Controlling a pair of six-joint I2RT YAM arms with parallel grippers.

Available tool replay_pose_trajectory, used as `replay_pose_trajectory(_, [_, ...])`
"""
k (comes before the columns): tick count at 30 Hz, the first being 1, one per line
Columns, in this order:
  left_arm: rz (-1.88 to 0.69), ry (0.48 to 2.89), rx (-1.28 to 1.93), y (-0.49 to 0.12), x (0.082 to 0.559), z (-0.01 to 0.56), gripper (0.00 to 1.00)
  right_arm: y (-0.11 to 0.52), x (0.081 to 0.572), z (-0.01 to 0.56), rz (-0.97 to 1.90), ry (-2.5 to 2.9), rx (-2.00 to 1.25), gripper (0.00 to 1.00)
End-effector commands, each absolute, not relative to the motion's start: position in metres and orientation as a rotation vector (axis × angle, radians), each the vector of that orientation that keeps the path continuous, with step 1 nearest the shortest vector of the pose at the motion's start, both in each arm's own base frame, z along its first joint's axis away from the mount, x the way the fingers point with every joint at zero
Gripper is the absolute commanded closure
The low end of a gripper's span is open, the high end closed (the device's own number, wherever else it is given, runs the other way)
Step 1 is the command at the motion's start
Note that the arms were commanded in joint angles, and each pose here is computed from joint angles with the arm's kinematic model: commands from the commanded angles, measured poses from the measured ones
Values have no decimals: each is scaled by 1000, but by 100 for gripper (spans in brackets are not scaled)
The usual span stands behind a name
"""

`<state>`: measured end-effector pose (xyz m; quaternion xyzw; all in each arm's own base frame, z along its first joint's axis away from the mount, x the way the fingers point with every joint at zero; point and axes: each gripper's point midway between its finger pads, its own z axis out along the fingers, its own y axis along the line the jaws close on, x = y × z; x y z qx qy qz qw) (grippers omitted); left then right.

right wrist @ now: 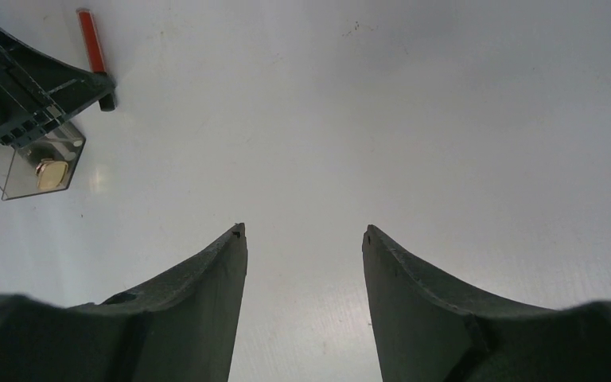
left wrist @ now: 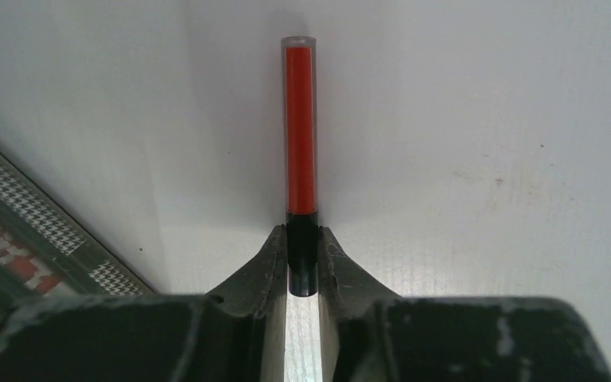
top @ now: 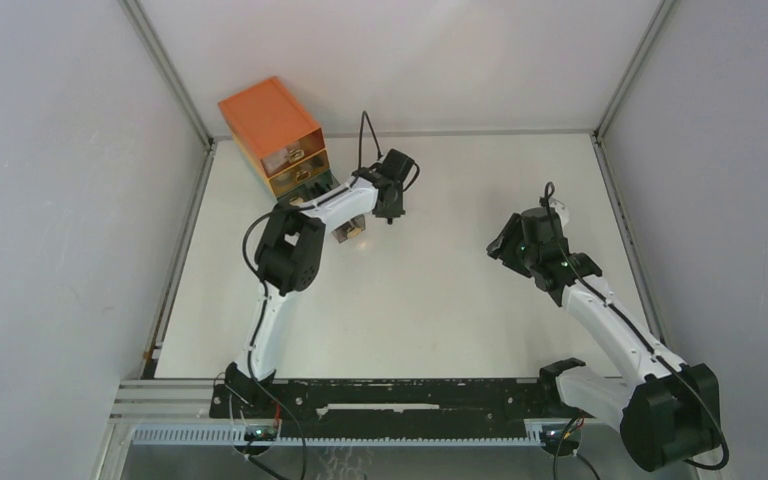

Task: Organize the makeup
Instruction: Pick up the lipstick at the center of the board, then place the lipstick in the drawer.

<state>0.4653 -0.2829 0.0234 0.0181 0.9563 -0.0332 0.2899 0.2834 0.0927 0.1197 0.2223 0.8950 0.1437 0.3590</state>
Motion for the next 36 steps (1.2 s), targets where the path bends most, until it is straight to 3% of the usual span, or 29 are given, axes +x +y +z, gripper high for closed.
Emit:
replay_pose_trajectory(1, [-155, 2492, 71, -293, 476, 65, 84, 84, 284, 129, 352, 2258, 580, 37])
replay_pose_trajectory(6, [-290, 2357, 18, -291, 475, 149, 90, 80, 281, 132, 340, 2250, 592, 37])
replay_pose_trajectory(11, [-278, 2224, -222, -245, 472, 199, 90, 79, 279, 131, 342, 2245, 596, 37])
replay_pose_trajectory(17, [-217, 2214, -520, -184, 470, 179, 91, 81, 279, 132, 357, 2245, 587, 38])
replay_pose_trajectory(23, [-166, 2264, -637, -164, 467, 142, 90, 81, 278, 133, 358, 2246, 584, 38])
replay_pose_trajectory(29, [-157, 2302, -714, -159, 465, 114, 74, 80, 276, 134, 352, 2244, 582, 38])
replay_pose_trajectory(31, [-154, 2309, -718, -158, 465, 111, 65, 79, 275, 133, 345, 2246, 581, 38])
replay_pose_trajectory(33, [-159, 2304, -721, -158, 464, 113, 46, 78, 275, 133, 343, 2248, 579, 38])
replay_pose_trajectory(36, [-239, 2285, -653, -167, 466, 126, 35, 79, 275, 133, 344, 2247, 579, 38])
